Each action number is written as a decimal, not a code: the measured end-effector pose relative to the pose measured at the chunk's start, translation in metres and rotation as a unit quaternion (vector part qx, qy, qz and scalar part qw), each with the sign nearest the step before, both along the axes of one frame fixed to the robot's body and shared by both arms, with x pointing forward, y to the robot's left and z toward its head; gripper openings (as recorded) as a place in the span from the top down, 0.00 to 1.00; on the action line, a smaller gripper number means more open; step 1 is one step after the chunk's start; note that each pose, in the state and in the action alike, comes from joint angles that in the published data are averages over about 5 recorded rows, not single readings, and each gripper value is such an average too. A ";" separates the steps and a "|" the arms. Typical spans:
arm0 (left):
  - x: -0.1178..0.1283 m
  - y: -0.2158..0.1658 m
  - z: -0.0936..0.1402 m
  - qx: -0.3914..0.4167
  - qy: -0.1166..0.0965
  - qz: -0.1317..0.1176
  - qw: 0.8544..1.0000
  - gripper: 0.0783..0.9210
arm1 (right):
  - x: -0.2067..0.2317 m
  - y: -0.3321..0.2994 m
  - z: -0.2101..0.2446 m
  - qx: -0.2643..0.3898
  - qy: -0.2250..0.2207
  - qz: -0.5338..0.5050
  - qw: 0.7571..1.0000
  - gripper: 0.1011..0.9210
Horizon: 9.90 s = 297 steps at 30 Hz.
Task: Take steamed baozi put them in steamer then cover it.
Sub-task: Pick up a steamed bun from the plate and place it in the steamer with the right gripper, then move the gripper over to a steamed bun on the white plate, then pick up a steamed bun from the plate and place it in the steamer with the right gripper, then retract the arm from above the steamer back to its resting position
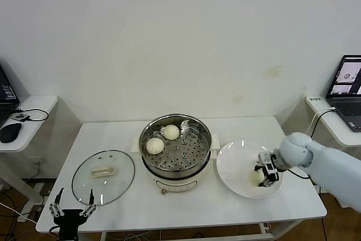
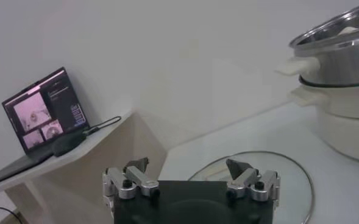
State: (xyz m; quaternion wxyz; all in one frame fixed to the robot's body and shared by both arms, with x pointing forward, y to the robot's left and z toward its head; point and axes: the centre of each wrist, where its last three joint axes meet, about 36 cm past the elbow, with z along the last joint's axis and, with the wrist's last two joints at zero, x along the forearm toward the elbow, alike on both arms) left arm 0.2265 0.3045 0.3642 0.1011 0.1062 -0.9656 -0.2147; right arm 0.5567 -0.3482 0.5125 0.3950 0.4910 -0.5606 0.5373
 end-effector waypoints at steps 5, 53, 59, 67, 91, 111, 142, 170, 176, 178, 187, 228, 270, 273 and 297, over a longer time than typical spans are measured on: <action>0.002 -0.001 0.001 0.000 -0.002 -0.004 1.000 0.12 | 0.016 0.001 0.047 0.016 -0.025 -0.002 1.000 0.40; 0.005 0.011 0.003 -0.013 -0.013 0.028 0.999 0.12 | 0.054 0.327 0.090 -0.017 -0.039 0.484 0.874 0.38; 0.006 0.011 0.003 -0.014 -0.014 0.028 0.999 0.12 | 0.053 0.328 0.085 -0.026 -0.033 0.506 0.862 0.37; 0.006 0.010 0.003 -0.016 -0.014 0.028 0.999 0.12 | 0.054 0.327 0.087 -0.024 -0.035 0.514 0.857 0.16; 0.015 0.015 0.007 -0.004 -0.018 0.012 1.000 0.12 | 0.061 0.147 0.164 0.008 -0.084 0.227 0.970 0.12; 0.015 0.016 0.005 0.005 -0.013 0.005 1.000 0.12 | 0.026 -0.016 0.053 -0.020 -0.051 0.030 0.998 0.12; 0.017 0.024 0.000 0.009 -0.007 0.017 1.000 0.12 | 0.047 -0.025 -0.055 -0.056 -0.015 -0.022 0.998 0.25; 0.017 0.022 0.001 0.007 -0.009 0.016 1.000 0.12 | 0.056 -0.023 -0.022 -0.053 -0.029 -0.026 0.998 0.45; 0.019 0.021 0.002 0.007 -0.011 0.013 1.000 0.12 | 0.062 -0.012 0.031 -0.039 -0.055 -0.019 0.998 0.45; 0.020 0.021 0.003 0.007 -0.012 0.012 1.000 0.12 | 0.064 -0.002 0.052 -0.030 -0.065 -0.014 0.997 0.45; 0.022 0.020 0.005 0.005 -0.015 0.010 1.000 0.12 | 0.069 0.073 0.143 0.026 -0.101 0.021 0.994 0.44; 0.025 0.021 0.010 -0.007 -0.028 0.021 0.999 0.12 | 0.081 0.270 0.071 0.029 -0.029 0.042 0.998 0.44; 0.029 0.021 -0.001 -0.029 -0.040 0.010 0.999 0.12 | -0.022 0.122 -0.008 0.432 -0.282 -0.104 0.850 0.12; 0.030 0.020 -0.004 -0.027 -0.042 0.005 0.999 0.12 | -0.039 0.110 -0.029 0.481 -0.317 -0.128 0.807 0.12; 0.046 0.073 -0.053 0.375 0.024 -0.148 0.915 0.12 | -0.220 0.002 -0.129 0.488 -0.488 -0.420 0.590 0.12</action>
